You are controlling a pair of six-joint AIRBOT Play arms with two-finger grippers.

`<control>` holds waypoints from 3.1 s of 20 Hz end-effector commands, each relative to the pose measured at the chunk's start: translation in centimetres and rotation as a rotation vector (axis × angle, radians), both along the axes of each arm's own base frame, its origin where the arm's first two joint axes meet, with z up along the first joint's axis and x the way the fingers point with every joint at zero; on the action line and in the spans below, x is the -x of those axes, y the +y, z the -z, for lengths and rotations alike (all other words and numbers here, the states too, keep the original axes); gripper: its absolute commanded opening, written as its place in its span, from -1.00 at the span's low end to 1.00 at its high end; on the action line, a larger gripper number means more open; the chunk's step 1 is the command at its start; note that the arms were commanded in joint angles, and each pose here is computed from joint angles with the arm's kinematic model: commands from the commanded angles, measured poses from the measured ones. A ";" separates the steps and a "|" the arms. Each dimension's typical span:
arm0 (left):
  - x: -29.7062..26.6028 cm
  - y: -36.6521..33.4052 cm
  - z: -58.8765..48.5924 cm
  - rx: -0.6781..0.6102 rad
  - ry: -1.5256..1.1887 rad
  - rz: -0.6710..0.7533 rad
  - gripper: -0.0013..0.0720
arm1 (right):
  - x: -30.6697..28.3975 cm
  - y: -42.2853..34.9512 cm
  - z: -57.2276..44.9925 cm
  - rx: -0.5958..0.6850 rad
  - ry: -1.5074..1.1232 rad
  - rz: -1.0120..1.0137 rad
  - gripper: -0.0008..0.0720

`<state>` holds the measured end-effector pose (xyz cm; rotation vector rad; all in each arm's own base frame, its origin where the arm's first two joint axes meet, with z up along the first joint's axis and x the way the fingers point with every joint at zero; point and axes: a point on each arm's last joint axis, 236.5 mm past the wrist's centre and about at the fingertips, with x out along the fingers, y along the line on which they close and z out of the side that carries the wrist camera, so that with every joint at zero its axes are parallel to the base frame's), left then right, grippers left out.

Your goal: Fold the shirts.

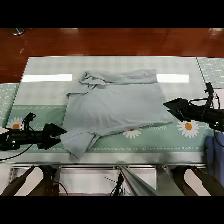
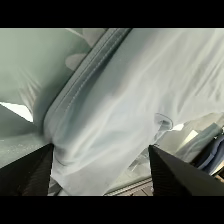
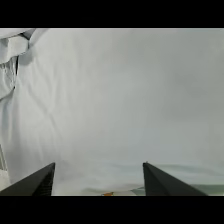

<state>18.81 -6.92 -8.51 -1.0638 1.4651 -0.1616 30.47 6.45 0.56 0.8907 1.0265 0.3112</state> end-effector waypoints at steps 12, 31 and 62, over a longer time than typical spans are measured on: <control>-0.6 -0.6 2.1 -0.042 0.025 -0.056 0.95 | 0.2 0.1 0.0 0.001 0.002 -0.008 0.75; -2.6 -1.1 1.4 -0.058 -0.075 -0.025 -0.89 | 3.7 -6.4 9.9 0.146 0.352 0.123 0.75; -6.7 2.1 -54.3 -0.747 -1.265 0.088 -0.90 | 3.2 -3.8 -48.1 0.745 -0.901 0.142 -0.91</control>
